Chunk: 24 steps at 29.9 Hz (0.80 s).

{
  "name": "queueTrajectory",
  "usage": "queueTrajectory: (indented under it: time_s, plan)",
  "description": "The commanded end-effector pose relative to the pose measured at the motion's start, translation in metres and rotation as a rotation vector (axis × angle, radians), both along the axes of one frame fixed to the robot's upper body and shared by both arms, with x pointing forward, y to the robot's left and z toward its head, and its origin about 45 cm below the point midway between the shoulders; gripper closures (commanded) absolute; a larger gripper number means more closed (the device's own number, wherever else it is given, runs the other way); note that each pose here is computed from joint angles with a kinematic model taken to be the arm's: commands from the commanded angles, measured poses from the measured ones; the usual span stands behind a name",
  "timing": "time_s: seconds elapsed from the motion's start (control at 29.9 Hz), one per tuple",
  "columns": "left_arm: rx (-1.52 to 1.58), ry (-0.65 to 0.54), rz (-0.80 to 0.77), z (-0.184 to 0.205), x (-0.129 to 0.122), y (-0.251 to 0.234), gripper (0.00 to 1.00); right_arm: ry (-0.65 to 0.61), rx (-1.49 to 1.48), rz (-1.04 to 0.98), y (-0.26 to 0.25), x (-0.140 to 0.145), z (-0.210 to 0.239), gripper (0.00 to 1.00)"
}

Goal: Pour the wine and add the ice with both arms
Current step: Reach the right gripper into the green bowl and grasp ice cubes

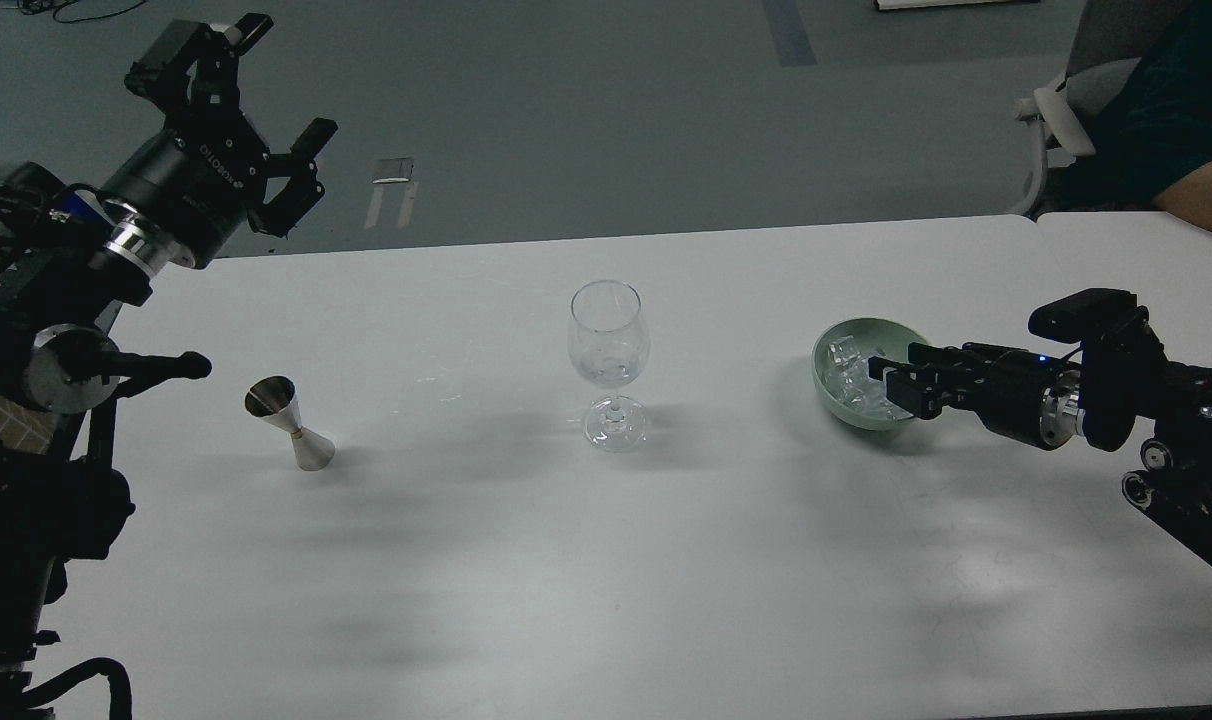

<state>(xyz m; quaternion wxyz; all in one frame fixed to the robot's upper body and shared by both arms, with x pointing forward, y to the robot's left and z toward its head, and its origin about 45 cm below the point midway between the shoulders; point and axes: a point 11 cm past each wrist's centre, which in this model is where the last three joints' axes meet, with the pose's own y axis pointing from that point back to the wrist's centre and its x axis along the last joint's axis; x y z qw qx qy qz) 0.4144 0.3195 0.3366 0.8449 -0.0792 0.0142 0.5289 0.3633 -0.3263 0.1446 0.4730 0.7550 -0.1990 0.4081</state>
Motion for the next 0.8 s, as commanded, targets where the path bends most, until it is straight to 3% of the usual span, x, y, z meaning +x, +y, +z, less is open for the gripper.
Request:
queueTrajectory:
  time_s: [0.0, 0.77]
  plan:
    - [-0.003, -0.002, -0.003, 0.000, 0.000, -0.001, 0.02, 0.004, -0.004, -0.003, 0.001, 0.002, -0.002, 0.42]
    - [-0.003, -0.002, -0.003, 0.000, 0.000, -0.001, 0.02, 0.032, 0.006, -0.029, 0.009, 0.004, -0.019, 0.45]
